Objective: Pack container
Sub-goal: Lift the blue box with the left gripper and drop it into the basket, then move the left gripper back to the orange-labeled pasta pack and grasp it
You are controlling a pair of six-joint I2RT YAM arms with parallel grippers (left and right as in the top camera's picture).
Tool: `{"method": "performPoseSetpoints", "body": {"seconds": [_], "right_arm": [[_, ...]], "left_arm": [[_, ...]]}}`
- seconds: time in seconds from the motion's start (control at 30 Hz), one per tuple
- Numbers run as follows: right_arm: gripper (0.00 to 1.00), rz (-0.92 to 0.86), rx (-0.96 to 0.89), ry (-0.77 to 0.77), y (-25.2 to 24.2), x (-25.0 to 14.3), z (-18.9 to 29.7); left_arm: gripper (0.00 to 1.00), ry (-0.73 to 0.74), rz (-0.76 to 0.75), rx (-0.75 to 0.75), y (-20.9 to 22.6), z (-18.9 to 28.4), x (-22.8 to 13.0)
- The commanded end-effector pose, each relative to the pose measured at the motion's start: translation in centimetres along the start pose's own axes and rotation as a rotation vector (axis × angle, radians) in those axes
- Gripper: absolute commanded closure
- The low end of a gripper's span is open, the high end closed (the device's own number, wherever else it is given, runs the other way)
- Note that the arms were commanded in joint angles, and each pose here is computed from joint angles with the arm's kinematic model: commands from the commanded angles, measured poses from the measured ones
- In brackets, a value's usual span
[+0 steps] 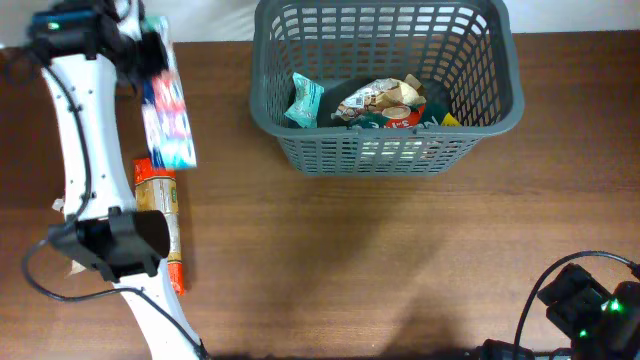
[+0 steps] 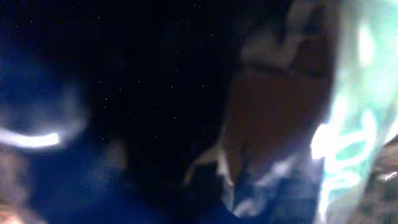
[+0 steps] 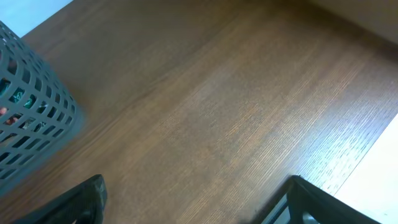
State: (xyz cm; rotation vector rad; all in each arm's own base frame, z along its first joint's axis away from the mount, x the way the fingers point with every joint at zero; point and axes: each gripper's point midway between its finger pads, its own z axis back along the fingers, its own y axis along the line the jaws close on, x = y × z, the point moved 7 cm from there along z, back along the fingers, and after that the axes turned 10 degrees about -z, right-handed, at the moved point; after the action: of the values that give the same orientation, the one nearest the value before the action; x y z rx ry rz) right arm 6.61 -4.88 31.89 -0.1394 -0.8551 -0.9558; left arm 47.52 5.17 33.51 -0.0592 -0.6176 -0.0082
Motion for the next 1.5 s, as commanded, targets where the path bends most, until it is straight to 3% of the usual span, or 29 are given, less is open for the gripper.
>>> {"method": "performPoseSetpoints", "body": {"seconds": [0.0, 0.3, 0.43, 0.53, 0.67, 0.7, 0.87, 1.03, 1.07, 1.1, 1.13, 1.17, 1.2, 1.37, 1.47], "right_arm": [[0.12, 0.004, -0.008, -0.012, -0.1, 0.1, 0.0], [0.13, 0.005, -0.010, -0.011, -0.1, 0.1, 0.0], [0.14, 0.005, -0.010, -0.011, -0.1, 0.1, 0.0], [0.14, 0.004, -0.008, -0.014, -0.1, 0.1, 0.0], [0.15, 0.003, -0.006, -0.016, -0.1, 0.2, 0.0], [0.16, 0.003, -0.006, -0.016, -0.1, 0.1, 0.0], [0.18, 0.027, 0.023, -0.006, 0.3, 0.0, 0.0], [0.19, 0.033, 0.029, -0.002, 0.3, 0.0, 0.0], [0.19, 0.034, 0.029, -0.001, 0.3, 0.0, 0.0], [0.19, 0.034, 0.029, -0.001, 0.3, 0.0, 0.0], [0.20, 0.034, 0.032, 0.001, 0.3, 0.0, 0.0], [0.19, 0.034, 0.035, 0.003, 0.4, -0.1, 0.0], [0.19, 0.034, 0.038, 0.005, 0.4, -0.1, 0.0], [0.20, 0.034, 0.038, 0.005, 0.4, -0.1, 0.0], [0.19, 0.033, 0.038, 0.004, 0.4, -0.1, 0.0]], "left_arm": [[0.98, -0.329, -0.196, -0.173, -4.2, 6.8, 4.5], [0.98, -0.922, -0.489, -0.336, -14.8, 16.5, 10.5], [0.98, -1.004, -0.640, -0.487, -21.1, 18.0, 9.6], [0.98, -0.960, -0.803, -0.550, -26.0, 17.2, 7.3], [0.98, -0.745, -0.980, -0.619, -29.8, 13.4, 3.0], [0.98, -0.632, -1.066, -0.639, -30.5, 11.2, 1.0], [0.98, -0.365, -1.265, -0.606, -29.5, 6.8, -3.2], [0.98, -0.275, -1.427, -0.529, -28.2, 5.9, -4.5], [0.94, -0.269, -1.430, -0.528, -28.2, 5.9, -4.6], [0.66, -0.268, -1.429, -0.529, -28.2, 5.9, -4.6], [0.47, -0.269, -1.429, -0.531, -28.2, 5.9, -4.6], [0.18, -0.269, -1.429, -0.531, -28.2, 5.9, -4.6], [0.01, -0.270, -1.429, -0.531, -28.2, 5.9, -4.6], [0.01, -0.315, -1.392, -0.477, -28.0, 5.8, -3.4], [0.01, -0.425, -1.162, -0.268, -26.5, 5.9, 0.9]]}}
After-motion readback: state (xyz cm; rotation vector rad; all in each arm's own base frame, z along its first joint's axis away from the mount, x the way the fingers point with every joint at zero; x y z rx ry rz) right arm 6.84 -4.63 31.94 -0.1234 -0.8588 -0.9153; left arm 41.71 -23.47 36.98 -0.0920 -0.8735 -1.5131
